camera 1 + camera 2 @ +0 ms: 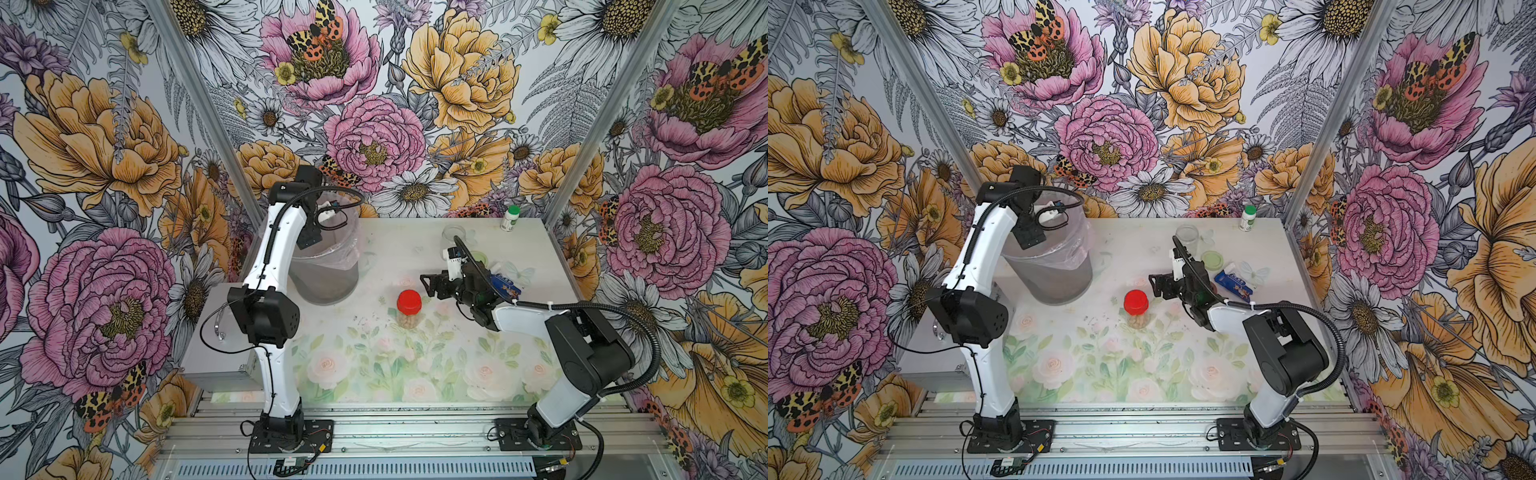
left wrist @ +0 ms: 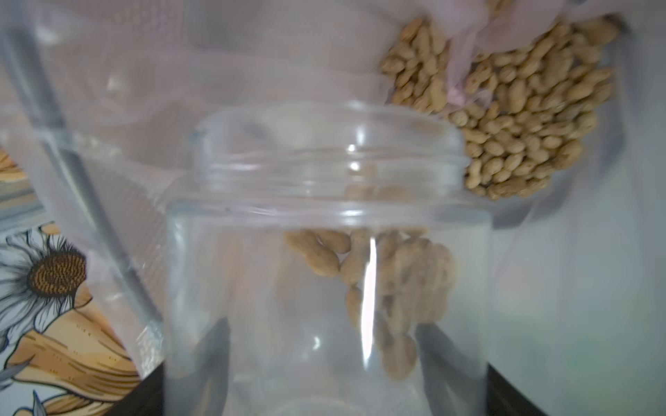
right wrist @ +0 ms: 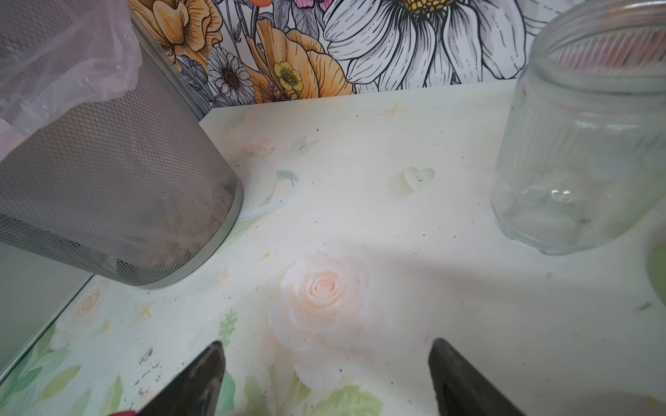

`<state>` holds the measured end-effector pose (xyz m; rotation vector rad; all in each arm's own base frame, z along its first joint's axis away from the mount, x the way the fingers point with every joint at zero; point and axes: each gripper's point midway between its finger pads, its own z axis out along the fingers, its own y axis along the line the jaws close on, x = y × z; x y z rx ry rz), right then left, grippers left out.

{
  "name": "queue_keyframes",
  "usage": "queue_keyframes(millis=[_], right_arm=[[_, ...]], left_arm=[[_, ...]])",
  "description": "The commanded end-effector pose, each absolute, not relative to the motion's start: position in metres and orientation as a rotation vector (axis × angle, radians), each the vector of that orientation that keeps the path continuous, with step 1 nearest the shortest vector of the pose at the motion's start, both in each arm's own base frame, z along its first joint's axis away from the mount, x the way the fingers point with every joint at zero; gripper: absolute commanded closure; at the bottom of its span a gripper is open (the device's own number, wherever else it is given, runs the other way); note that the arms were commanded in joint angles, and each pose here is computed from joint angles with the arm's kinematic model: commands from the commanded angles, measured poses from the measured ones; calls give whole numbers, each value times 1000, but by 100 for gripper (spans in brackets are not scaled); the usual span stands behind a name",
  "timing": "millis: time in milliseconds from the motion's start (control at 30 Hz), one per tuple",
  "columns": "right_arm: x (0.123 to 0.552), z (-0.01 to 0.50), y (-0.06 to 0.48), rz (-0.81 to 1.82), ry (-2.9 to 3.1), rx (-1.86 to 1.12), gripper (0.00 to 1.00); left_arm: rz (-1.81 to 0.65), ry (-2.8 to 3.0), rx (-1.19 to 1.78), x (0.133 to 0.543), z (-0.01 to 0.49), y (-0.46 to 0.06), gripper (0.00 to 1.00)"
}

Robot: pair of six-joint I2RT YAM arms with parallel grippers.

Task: Empty moldy peanuts from jars
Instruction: Pour the moldy peanuts from the jar into the trash bin.

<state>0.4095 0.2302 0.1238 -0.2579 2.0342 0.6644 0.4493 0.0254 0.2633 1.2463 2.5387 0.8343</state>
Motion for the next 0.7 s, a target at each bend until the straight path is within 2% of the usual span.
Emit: queue_keyframes(millis=[0, 67, 100, 200, 233, 300, 333, 400, 433, 533, 567, 633, 667], right_arm=[[419, 146, 237, 698, 1948, -265, 11], [420, 145, 239, 697, 1982, -275, 12], [417, 146, 237, 690, 1976, -272, 12], [417, 145, 236, 705, 1941, -251, 11], [417, 146, 239, 719, 1945, -272, 11], [414, 147, 237, 700, 1970, -275, 12], [412, 148, 234, 688, 1956, -264, 12], [412, 154, 229, 684, 1915, -235, 11], [413, 156, 231, 691, 1910, -243, 11], [411, 156, 232, 677, 1943, -269, 12], [409, 158, 226, 653, 1931, -253, 12], [411, 160, 221, 647, 1888, -224, 9], [413, 161, 226, 670, 1881, -241, 9]], left_arm=[[866, 2511, 1248, 441, 273, 14, 73], [794, 2560, 974, 432, 300, 53, 71], [828, 2579, 929, 432, 301, 62, 70], [832, 2503, 1261, 440, 276, 6, 73], [803, 2501, 1210, 441, 283, 10, 73], [776, 2569, 996, 434, 294, 54, 71], [798, 2608, 957, 440, 285, 61, 70], [779, 2546, 1293, 455, 249, 4, 72], [765, 2525, 1345, 456, 246, -10, 73], [763, 2577, 982, 450, 286, 50, 72], [824, 2581, 984, 451, 288, 55, 71], [814, 2494, 1310, 456, 263, -1, 73], [748, 2472, 1352, 453, 259, -21, 73]])
